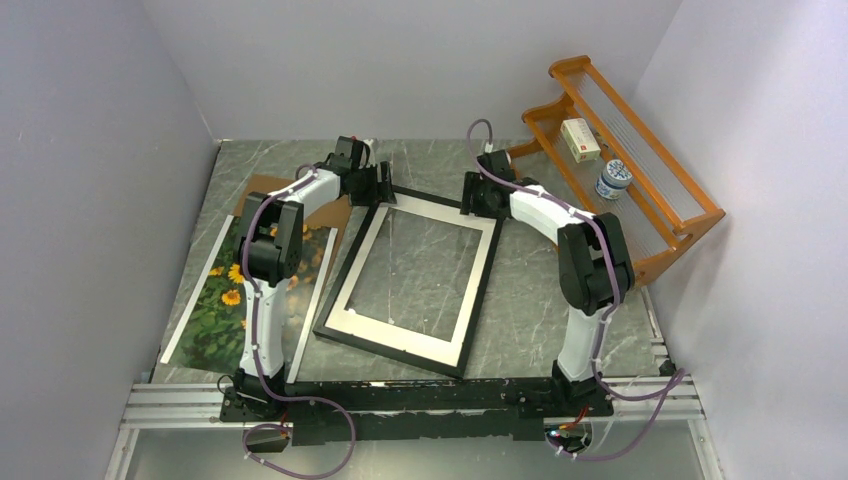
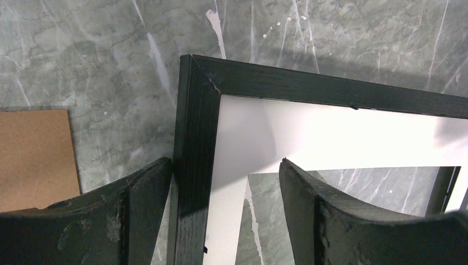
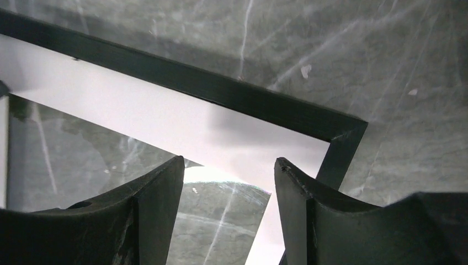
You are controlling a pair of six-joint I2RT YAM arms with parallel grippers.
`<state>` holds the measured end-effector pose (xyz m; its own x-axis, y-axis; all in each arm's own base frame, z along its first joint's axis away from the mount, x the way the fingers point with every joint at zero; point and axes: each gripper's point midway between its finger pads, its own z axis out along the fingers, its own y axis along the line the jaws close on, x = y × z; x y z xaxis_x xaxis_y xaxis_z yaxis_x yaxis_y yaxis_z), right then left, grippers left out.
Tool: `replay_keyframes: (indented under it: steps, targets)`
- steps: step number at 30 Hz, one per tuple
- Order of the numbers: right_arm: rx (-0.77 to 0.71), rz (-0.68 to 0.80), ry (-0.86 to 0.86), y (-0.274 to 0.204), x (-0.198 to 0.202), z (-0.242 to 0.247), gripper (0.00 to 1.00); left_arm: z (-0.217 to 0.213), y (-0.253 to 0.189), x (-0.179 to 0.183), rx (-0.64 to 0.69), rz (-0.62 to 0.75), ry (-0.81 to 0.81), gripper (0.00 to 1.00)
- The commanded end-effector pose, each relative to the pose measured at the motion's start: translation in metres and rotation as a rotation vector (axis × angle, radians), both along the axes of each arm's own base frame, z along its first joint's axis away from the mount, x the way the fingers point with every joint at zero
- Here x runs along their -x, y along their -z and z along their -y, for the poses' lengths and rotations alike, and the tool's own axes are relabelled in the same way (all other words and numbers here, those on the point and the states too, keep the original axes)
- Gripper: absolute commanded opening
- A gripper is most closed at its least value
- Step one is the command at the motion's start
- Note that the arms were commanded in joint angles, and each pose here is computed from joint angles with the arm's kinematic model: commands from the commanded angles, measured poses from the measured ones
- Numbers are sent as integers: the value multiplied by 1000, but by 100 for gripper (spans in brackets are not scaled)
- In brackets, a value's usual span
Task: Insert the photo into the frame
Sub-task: Adjust the photo frame item on the photo frame.
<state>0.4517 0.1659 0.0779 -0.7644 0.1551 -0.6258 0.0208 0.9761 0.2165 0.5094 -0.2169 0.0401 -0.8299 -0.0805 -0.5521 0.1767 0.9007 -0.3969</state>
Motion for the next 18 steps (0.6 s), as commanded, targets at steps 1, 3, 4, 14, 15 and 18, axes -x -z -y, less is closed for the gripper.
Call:
replay_keyframes:
  steps: [1, 3, 4, 14, 15, 18]
  targets:
    - [38, -48, 56, 13, 1, 7, 64, -5, -10, 7, -21, -7, -23, 77]
    - [54, -63, 65, 21, 1, 10, 64, -5, -8, 7, -25, -13, -22, 77]
    - [64, -74, 68, 26, 1, 11, 64, -5, -7, 7, -26, -13, -21, 77]
    - [6, -74, 28, 25, -1, -2, 63, -5, -6, 6, -29, -14, -20, 77]
    - [4, -64, 29, 21, -2, -2, 63, -5, -7, 6, -30, -15, -19, 77]
    - [-3, -28, 37, 7, -2, 0, 62, -4, -11, 6, -28, -10, -18, 77]
